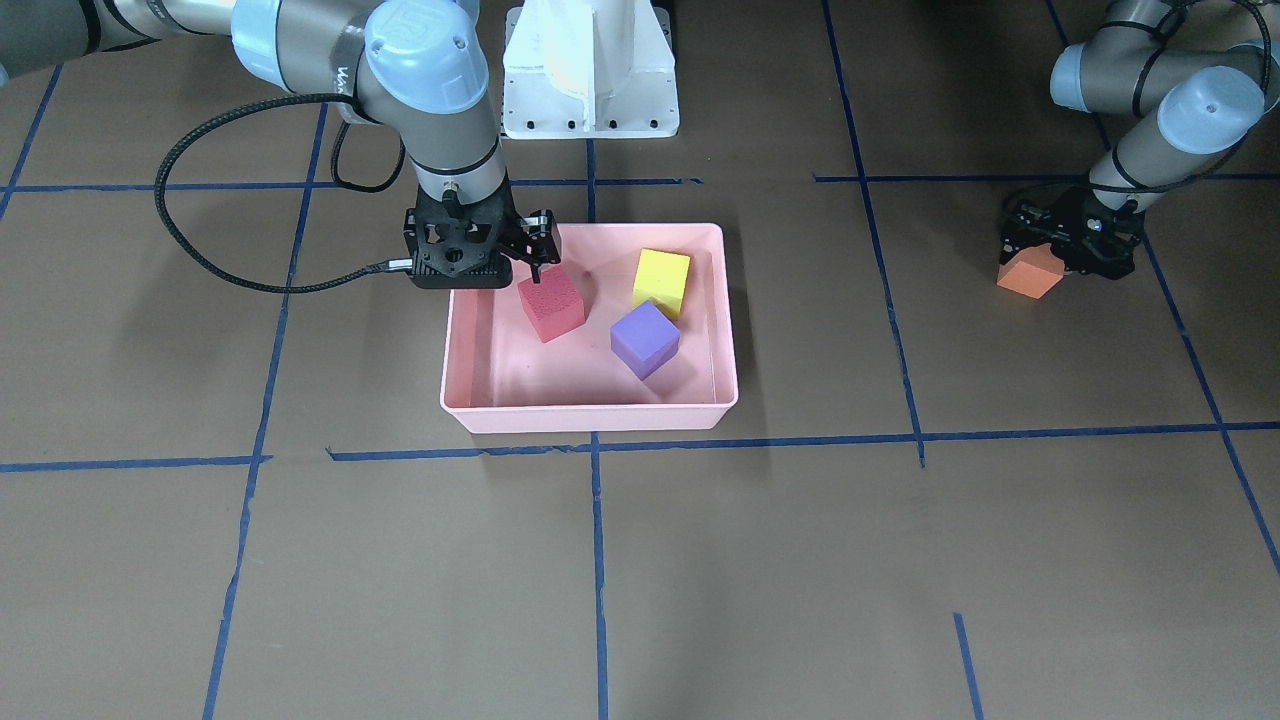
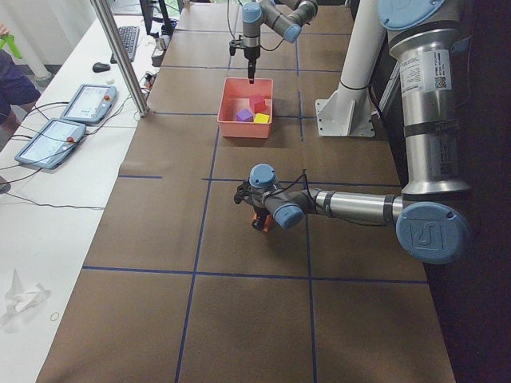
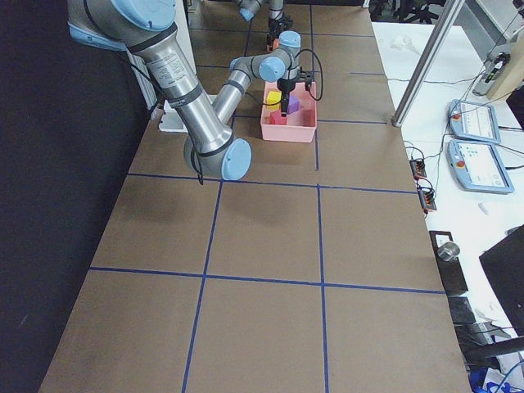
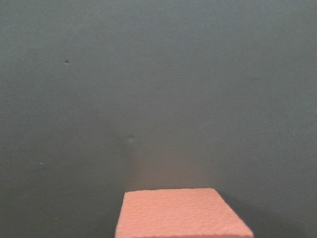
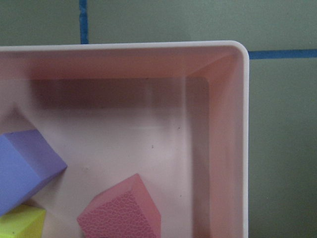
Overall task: Place blocks into pink bin with both arms
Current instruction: 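Grasp the orange cube with the left gripper while the right gripper hovers over the bin, then carry the orange cube into the pink bin and release it while the right arm withdraws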
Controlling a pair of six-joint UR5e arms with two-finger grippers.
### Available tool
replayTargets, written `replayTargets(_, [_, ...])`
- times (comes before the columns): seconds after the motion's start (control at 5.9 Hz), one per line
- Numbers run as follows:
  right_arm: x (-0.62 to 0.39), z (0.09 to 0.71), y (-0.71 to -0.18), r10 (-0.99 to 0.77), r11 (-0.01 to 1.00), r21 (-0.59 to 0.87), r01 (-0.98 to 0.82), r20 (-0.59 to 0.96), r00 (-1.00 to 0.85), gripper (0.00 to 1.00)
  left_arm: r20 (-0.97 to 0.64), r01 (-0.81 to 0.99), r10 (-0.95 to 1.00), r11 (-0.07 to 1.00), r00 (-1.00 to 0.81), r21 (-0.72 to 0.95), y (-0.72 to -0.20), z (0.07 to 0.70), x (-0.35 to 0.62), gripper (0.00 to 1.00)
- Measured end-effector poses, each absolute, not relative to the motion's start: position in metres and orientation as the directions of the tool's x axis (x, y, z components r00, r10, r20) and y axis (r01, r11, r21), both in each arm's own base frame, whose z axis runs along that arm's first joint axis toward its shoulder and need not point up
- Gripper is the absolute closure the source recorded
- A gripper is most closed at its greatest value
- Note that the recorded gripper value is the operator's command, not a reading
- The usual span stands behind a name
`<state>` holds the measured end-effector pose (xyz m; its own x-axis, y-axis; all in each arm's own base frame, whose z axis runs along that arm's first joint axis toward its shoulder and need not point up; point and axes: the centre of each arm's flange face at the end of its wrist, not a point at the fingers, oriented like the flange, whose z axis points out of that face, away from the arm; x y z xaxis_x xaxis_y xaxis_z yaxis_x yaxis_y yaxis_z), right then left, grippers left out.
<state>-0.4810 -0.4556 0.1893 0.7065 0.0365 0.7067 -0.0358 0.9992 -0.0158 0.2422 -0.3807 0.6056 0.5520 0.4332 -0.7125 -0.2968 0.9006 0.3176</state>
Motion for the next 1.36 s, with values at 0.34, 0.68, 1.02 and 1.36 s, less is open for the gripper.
replayTargets(0.34, [-0.464,0.195,-0.465,-0.003,0.999,0.024,-0.020,0.707,0.707,0.00,-0.742,-0.269,0.422,0.906,0.521,0.327,-0.403,0.559,0.239,0.39])
replayTargets(0.68, [-0.429,0.216,-0.475,-0.067,0.997,0.082,0.014,0.699,0.712,0.00,-0.745,-0.222,0.384,0.923,0.545,0.313,-0.449,0.453,0.244,0.39])
replayTargets(1.02, [-0.378,0.249,-0.498,-0.162,0.986,0.143,0.086,0.682,0.713,0.00,-0.775,-0.154,0.264,0.964,0.574,0.215,-0.486,0.304,0.272,0.38])
replayTargets(1.36, [-0.306,0.300,-0.523,-0.275,0.961,0.206,0.184,0.658,0.701,0.00,-0.803,-0.074,0.117,0.993,0.584,0.090,-0.481,0.189,0.343,0.38])
